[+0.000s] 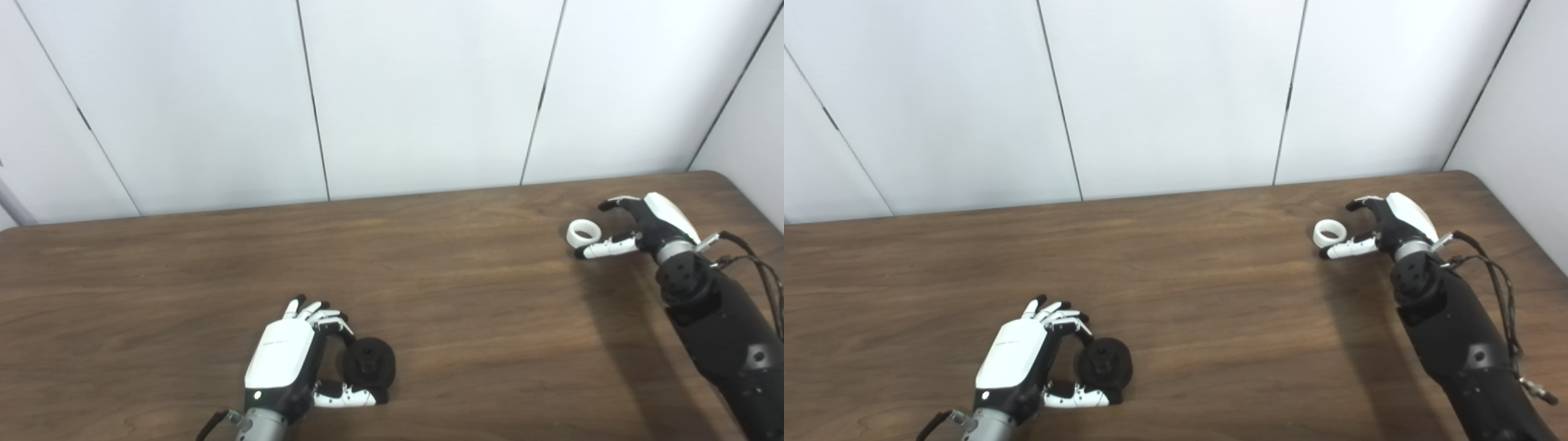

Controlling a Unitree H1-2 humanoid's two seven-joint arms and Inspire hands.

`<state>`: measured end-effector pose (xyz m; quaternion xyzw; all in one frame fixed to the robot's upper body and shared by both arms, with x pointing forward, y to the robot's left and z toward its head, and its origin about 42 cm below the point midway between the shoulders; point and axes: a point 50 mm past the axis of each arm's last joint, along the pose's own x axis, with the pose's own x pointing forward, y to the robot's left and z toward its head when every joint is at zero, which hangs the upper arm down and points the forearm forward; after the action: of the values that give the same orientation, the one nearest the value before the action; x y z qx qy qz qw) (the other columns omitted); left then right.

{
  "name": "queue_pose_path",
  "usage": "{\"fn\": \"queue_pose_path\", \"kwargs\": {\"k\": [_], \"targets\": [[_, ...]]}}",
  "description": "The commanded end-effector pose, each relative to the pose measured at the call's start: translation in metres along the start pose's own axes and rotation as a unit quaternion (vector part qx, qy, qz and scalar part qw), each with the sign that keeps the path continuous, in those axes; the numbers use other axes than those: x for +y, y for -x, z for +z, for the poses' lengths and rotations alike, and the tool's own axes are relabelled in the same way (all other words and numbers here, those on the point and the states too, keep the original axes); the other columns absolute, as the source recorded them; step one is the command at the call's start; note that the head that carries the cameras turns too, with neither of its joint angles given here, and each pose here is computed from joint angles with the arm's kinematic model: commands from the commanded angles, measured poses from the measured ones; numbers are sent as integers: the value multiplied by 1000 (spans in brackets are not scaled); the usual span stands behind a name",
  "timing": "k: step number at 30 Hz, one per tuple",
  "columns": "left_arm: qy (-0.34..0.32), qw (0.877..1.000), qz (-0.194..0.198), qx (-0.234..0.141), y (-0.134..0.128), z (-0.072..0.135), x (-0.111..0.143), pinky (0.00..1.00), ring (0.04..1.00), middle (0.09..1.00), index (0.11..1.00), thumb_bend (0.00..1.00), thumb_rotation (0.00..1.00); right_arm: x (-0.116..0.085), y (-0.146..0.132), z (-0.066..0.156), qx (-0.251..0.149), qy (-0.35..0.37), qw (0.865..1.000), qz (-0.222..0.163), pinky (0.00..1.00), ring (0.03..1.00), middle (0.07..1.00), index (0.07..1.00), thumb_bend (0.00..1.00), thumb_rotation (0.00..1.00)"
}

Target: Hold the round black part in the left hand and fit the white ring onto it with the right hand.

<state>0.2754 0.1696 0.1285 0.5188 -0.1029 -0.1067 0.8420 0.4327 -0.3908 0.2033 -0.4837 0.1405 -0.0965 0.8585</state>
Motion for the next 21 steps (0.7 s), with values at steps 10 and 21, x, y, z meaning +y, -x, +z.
{"fn": "queue_pose_path", "kwargs": {"k": [10,21], "targets": [[-11,1000,9,-3,-2,-3,8,1000,888,766,485,523,52,-28,-9,20,-32,-12,998,-44,940,998,920,758,871,244],[-11,1000,7,-3,-2,-2,8,1000,890,767,485,523,52,-26,-6,23,-40,-13,998,-40,895,984,890,718,863,229]]}}
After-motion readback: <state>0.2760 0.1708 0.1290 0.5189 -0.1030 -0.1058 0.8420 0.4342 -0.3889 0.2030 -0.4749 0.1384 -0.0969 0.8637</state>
